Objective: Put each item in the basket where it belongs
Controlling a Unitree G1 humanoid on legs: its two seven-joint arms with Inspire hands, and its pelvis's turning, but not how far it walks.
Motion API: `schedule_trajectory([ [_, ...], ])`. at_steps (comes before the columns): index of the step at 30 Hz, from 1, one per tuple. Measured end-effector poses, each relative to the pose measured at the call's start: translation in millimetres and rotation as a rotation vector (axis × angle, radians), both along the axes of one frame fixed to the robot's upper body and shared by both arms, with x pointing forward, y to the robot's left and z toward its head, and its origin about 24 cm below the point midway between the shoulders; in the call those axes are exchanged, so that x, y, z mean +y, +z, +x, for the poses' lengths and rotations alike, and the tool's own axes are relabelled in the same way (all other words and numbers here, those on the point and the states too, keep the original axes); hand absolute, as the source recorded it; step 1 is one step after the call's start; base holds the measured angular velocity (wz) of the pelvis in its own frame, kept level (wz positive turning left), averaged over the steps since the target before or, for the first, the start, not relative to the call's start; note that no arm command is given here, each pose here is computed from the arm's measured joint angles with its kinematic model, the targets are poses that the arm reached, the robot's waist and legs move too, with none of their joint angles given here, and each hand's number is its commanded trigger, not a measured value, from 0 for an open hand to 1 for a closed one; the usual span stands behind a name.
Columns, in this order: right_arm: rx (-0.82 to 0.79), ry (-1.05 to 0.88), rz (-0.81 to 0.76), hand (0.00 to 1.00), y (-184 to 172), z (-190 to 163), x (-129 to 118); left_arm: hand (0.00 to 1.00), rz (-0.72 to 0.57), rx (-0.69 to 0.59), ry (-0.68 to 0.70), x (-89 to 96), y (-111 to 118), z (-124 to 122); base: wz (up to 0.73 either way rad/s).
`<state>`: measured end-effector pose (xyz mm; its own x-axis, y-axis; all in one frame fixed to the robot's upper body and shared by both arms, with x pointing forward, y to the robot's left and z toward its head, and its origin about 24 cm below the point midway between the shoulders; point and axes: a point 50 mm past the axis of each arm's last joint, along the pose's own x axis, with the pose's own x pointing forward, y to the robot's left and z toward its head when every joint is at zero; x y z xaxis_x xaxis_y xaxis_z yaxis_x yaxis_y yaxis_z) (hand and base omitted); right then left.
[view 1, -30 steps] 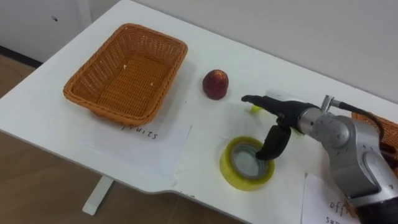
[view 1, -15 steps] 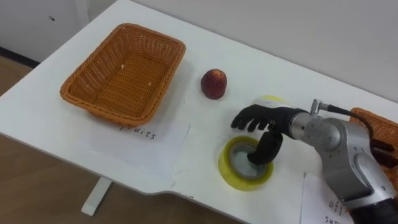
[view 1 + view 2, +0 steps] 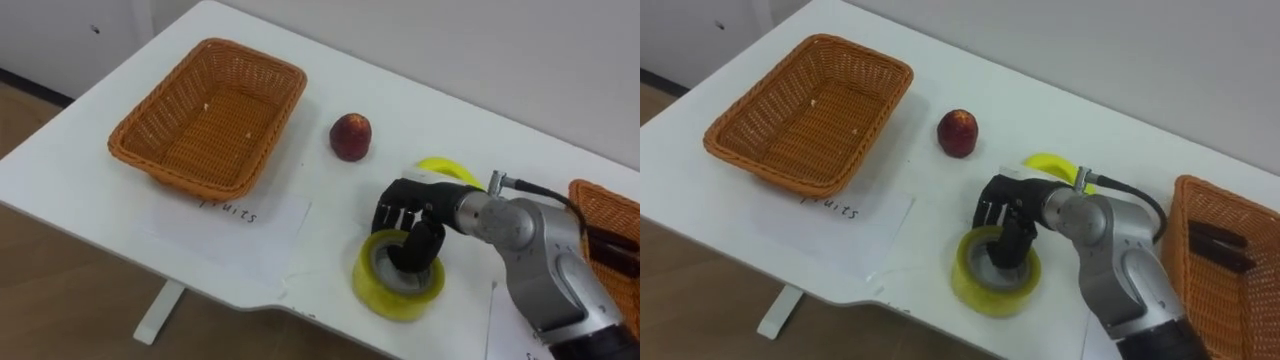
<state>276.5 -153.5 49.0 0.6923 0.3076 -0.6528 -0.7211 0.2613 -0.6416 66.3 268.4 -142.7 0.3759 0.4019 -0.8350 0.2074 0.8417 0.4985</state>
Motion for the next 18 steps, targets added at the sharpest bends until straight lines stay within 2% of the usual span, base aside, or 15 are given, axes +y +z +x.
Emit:
schedule_trajectory([
  [12, -0.015, -0.019, 0.025, 1.00, -0.6, -2.2, -3.7, 0.00, 0.016, -0.011, 0.007, -0.9, 0.2, 0.1, 0.00],
  [18, -0.014, -0.047, 0.087, 1.00, -1.5, -4.5, -11.5, 0.00, 0.038, -0.025, 0.038, 2.8, 1.6, -0.9, 0.01],
])
